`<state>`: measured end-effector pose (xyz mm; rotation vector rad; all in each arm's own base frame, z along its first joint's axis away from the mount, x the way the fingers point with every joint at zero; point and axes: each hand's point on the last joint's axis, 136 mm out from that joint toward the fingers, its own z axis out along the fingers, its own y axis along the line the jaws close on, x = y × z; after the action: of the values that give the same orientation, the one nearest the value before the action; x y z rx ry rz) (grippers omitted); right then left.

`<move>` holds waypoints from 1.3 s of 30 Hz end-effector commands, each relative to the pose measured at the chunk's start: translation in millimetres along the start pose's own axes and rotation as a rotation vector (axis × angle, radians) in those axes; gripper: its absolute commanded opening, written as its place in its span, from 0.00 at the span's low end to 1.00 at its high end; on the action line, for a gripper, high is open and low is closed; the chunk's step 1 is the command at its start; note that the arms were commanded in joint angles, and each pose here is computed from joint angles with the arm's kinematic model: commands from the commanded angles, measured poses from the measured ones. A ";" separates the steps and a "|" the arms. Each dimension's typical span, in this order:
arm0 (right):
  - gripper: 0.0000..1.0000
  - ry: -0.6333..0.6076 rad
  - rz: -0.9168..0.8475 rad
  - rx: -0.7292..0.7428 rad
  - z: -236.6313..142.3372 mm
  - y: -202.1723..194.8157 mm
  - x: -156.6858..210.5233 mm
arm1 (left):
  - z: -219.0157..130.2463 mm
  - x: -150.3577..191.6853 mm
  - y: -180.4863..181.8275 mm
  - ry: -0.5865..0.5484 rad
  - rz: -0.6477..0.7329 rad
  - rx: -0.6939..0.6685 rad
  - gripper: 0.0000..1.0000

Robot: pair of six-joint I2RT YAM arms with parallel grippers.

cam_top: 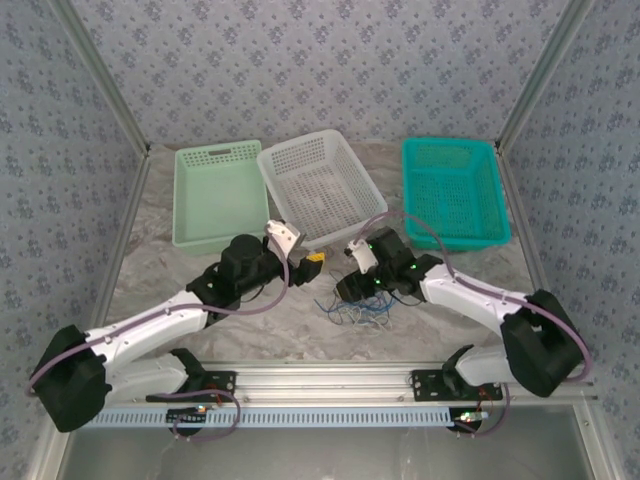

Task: Untangle the cables

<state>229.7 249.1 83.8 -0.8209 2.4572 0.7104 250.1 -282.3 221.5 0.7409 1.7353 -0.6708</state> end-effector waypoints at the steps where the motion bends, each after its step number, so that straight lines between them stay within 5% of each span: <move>1: 0.63 -0.048 -0.061 0.053 8.7 -5.9 -21.3 | -6.8 -2.0 2.0 -0.018 0.008 -0.020 0.80; 7: 0.54 -0.118 -0.034 0.091 19.0 -11.2 -34.1 | -8.5 3.9 1.6 -0.009 -0.006 -0.017 0.81; 18: 0.01 -0.220 -0.036 0.080 -14.5 1.0 -39.2 | -8.6 5.6 1.8 -0.007 -0.007 -0.018 0.83; 31: 0.00 -0.429 -0.164 -0.026 -145.3 59.5 -94.3 | -2.7 -7.3 -5.1 -0.029 0.003 0.022 0.85; 39: 0.00 -0.453 -0.223 -0.121 -176.1 87.5 -107.1 | 8.8 -49.3 -21.3 -0.126 0.052 0.107 0.86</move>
<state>218.1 248.4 307.9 -0.7848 1.8800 0.8301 250.4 -295.2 221.0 0.7848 1.7275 -0.7095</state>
